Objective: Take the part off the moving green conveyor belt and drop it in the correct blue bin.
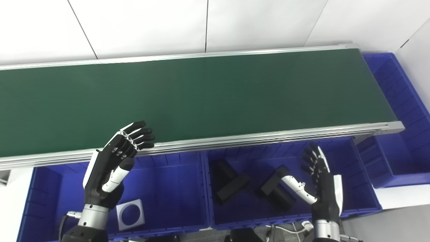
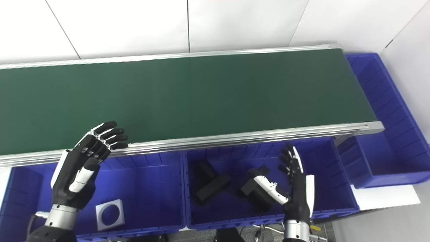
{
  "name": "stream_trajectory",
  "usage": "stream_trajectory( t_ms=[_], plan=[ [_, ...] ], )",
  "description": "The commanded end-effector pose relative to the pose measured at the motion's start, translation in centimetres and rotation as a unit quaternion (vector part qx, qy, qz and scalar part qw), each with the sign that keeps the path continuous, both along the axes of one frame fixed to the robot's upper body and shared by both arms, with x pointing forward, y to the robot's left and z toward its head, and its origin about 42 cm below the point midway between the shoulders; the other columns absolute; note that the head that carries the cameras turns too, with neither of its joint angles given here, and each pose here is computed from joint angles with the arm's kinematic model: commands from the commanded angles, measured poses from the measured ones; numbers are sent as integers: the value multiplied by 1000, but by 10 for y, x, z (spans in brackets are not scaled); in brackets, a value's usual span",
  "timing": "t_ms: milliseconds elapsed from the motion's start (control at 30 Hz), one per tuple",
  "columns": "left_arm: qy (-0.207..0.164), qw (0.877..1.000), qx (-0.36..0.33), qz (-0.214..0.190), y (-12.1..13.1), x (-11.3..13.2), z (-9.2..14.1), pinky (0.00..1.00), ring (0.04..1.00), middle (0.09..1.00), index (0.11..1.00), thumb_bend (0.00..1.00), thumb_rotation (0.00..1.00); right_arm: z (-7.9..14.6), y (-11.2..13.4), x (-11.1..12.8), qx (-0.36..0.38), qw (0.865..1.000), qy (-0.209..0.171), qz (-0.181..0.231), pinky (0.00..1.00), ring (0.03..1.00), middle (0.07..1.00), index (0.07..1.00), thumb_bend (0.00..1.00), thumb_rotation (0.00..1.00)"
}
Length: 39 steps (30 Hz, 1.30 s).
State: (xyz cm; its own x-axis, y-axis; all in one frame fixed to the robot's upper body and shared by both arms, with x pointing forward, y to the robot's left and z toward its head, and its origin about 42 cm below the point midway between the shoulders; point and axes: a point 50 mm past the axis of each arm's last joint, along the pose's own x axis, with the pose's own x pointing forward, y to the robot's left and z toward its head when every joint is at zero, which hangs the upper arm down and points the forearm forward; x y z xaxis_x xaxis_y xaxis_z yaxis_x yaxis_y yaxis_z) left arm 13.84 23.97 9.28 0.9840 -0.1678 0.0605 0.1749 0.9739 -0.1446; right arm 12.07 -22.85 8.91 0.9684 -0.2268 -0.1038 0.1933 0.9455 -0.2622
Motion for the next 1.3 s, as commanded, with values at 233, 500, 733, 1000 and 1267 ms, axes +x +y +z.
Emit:
stream_trajectory(
  t_ms=[233, 500, 733, 1000, 1267],
  plan=[
    [-23, 1000, 3, -7, -7, 0, 6, 672, 715, 746, 778, 824, 622, 78, 45, 16, 11, 986, -113, 122, 779, 835, 851, 883, 825, 396],
    [-27, 1000, 11, -8, -19, -2, 6, 673, 714, 750, 783, 828, 638, 87, 81, 37, 14, 965, -135, 223, 742, 813, 837, 887, 793, 513],
    [-27, 999, 20, -10, -31, -7, 4, 682, 721, 758, 790, 844, 649, 74, 96, 54, 47, 953, -126, 271, 710, 790, 829, 882, 717, 619],
    [-23, 999, 21, -10, -44, -13, 1, 699, 742, 771, 801, 836, 634, 49, 96, 67, 93, 947, -99, 290, 687, 767, 813, 886, 641, 641],
    [-32, 999, 33, -13, -54, -13, -5, 706, 779, 802, 841, 820, 667, 24, 79, 59, 116, 947, -92, 284, 653, 747, 794, 869, 628, 712]
  ],
)
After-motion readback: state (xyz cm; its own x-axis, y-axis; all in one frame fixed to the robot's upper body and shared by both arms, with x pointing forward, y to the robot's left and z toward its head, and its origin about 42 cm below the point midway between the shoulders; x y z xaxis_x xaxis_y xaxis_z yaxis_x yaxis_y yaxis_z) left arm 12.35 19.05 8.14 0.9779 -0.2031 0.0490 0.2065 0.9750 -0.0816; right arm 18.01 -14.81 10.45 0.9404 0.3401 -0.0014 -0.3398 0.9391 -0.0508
